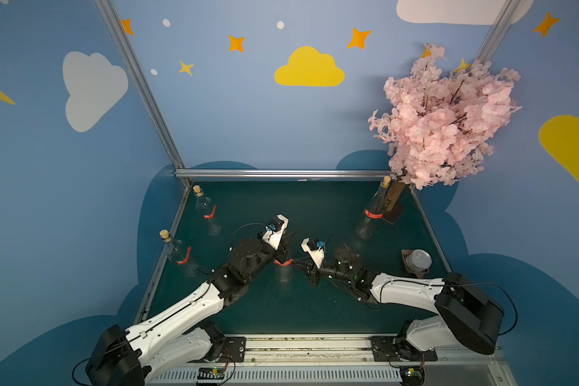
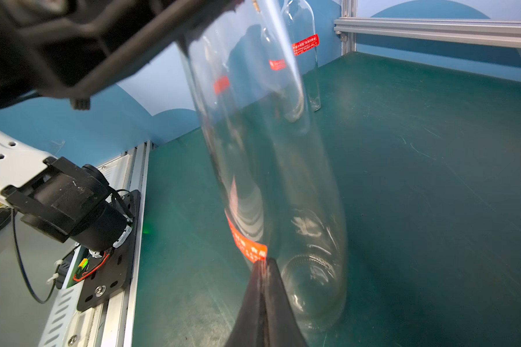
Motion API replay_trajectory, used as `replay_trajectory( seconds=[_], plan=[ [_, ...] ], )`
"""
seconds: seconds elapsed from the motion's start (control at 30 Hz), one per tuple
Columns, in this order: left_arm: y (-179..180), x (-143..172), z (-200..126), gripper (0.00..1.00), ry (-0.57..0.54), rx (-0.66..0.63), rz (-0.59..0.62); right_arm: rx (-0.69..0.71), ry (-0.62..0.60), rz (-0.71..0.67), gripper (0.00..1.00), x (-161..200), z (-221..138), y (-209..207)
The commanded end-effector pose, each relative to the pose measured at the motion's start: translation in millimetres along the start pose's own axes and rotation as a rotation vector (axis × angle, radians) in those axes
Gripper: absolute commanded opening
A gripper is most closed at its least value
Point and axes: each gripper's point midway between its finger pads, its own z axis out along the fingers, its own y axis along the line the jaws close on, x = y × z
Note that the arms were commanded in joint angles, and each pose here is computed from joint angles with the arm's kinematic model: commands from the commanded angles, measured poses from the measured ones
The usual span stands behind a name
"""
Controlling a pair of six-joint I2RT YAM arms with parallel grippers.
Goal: Remove the label from the bottle
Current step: Tear open the label from the bottle.
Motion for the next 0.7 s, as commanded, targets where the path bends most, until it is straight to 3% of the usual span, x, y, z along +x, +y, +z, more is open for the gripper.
replay_trajectory(
  seconds=[0.0,0.67],
  plan=[
    [9,9,0,0.03,0.039,-0.047,0.038,-0.025,-0.048,-0.02,0.0,-17,3,7],
    [20,16,3,0.03,0.069,-0.108,0.029,0.01,-0.042,-0.07,0.0,-9,-2,17]
  ],
)
